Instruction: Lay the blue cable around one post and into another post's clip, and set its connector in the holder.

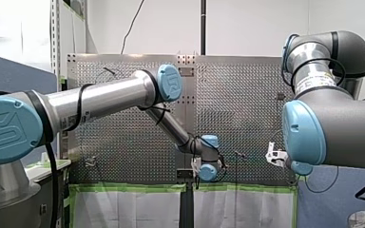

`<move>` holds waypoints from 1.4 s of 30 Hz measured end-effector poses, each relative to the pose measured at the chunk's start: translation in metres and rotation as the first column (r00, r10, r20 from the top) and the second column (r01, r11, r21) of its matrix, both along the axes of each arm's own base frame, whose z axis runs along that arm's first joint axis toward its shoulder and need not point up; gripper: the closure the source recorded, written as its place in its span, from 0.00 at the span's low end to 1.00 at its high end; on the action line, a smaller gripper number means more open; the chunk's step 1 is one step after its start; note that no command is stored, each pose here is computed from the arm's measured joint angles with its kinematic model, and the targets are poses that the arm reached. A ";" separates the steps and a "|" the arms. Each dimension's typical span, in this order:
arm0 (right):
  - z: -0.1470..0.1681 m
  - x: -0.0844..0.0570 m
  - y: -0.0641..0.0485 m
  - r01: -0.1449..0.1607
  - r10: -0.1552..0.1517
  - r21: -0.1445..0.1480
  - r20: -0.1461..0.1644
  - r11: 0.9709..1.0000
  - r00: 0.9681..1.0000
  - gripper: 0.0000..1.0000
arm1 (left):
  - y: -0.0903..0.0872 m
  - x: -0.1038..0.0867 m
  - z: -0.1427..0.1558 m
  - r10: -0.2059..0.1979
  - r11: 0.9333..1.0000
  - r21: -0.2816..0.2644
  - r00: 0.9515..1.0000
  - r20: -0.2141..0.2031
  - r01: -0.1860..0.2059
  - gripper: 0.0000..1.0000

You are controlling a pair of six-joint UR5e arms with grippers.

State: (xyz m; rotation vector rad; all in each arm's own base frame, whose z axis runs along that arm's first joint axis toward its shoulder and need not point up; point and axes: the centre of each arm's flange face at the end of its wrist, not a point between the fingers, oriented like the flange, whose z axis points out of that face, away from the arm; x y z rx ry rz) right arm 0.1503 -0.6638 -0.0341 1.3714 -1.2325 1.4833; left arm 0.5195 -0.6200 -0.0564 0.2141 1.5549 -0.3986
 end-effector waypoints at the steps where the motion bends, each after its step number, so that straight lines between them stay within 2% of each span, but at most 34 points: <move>1: 0.000 0.000 -0.001 -0.001 0.001 -0.001 0.000 1.000 1.000 1.00 | 0.000 0.001 0.000 0.000 1.000 -0.001 1.000 0.000 0.000 1.00; 23: 0.009 0.005 -0.019 -0.009 0.009 -0.027 0.000 1.000 1.000 1.00 | 0.000 0.016 0.011 0.009 0.999 -0.038 1.000 0.012 -0.008 1.00; 28: 0.001 0.006 -0.022 -0.010 0.010 -0.015 -0.004 1.000 1.000 1.00 | 0.000 0.019 0.011 0.011 0.999 -0.052 1.000 0.007 -0.011 1.00; 33: -0.005 0.007 -0.023 -0.010 0.010 0.001 -0.015 1.000 1.000 1.00 | 0.001 0.019 -0.006 0.014 1.000 -0.027 1.000 -0.021 -0.015 1.00; 39: -0.006 0.008 -0.023 -0.011 0.011 0.005 -0.019 1.000 1.000 1.00 | 0.008 0.014 -0.020 0.014 1.000 -0.001 0.999 -0.048 -0.014 1.00; 40: -0.006 0.008 -0.023 -0.011 0.011 0.005 -0.019 1.000 1.000 1.00 | 0.007 0.014 -0.019 0.012 1.000 -0.004 0.999 -0.045 -0.012 0.95; 41: -0.006 0.008 -0.023 -0.011 0.011 0.005 -0.019 1.000 1.000 1.00 | 0.006 0.015 -0.017 0.010 1.000 -0.006 0.999 -0.042 -0.010 0.95; 42: -0.006 0.008 -0.023 -0.012 0.012 0.006 -0.019 1.000 1.000 1.00 | 0.005 0.016 -0.016 0.008 1.000 -0.008 0.999 -0.039 -0.008 0.90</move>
